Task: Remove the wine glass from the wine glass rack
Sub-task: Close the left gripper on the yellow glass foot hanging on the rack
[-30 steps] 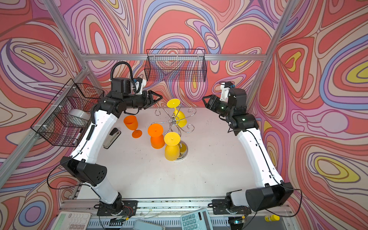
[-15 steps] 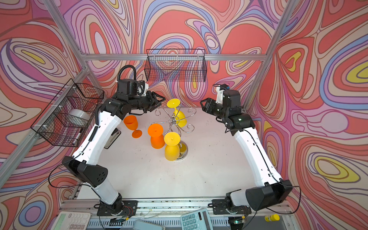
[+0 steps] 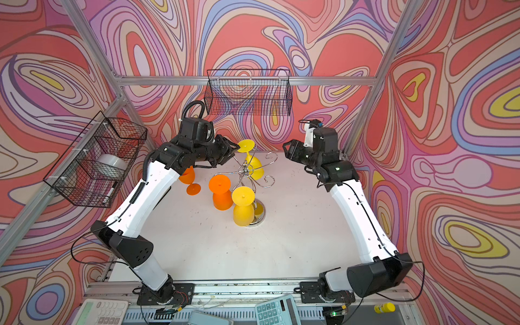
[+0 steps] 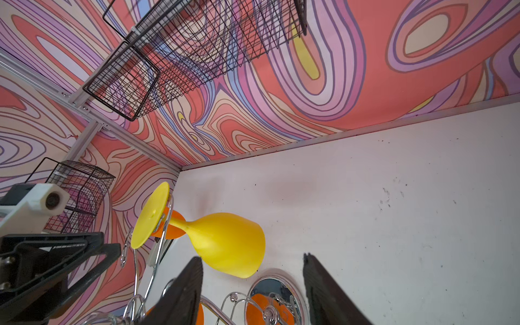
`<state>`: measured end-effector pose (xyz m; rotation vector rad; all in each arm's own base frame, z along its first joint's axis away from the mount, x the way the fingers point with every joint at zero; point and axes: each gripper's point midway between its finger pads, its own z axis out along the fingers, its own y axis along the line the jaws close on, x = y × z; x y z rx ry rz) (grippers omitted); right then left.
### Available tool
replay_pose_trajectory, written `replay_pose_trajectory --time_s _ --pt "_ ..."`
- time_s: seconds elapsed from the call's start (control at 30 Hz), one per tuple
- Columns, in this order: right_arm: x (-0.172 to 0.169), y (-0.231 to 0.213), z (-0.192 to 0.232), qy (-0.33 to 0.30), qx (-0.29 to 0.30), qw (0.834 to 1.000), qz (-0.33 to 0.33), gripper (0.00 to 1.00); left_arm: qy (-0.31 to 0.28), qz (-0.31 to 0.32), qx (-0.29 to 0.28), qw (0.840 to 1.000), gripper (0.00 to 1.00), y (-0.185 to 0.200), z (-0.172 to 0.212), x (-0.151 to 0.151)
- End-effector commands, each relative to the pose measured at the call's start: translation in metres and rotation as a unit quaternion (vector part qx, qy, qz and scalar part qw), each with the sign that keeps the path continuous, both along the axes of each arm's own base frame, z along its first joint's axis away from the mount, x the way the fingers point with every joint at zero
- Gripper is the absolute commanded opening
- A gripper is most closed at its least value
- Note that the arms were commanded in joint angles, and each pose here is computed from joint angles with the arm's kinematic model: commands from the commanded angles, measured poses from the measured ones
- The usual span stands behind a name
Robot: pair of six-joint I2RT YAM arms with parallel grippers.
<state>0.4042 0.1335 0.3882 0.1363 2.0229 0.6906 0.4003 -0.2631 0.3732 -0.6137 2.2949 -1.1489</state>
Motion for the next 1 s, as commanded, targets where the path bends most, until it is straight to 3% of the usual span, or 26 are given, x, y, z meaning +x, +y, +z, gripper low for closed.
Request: replay_pose_trajectory --time_s 0.0,0.37,0.97 --pt "-0.007 -0.001 -0.002 -0.002 -0.011 1.000 0.001 0.60 0.012 0.035 -0.012 0.999 0.38 0.006 -0.005 0.000" --pt "-0.015 -0.001 0.001 -0.007 -0.012 1.000 0.008 0.60 -0.014 0.072 -0.064 0.995 0.37 -0.003 -0.003 0.014" --pt "-0.016 0.003 -0.005 -0.003 -0.010 1.000 0.022 0.60 -0.038 0.068 -0.058 0.995 0.35 -0.005 0.007 0.010"
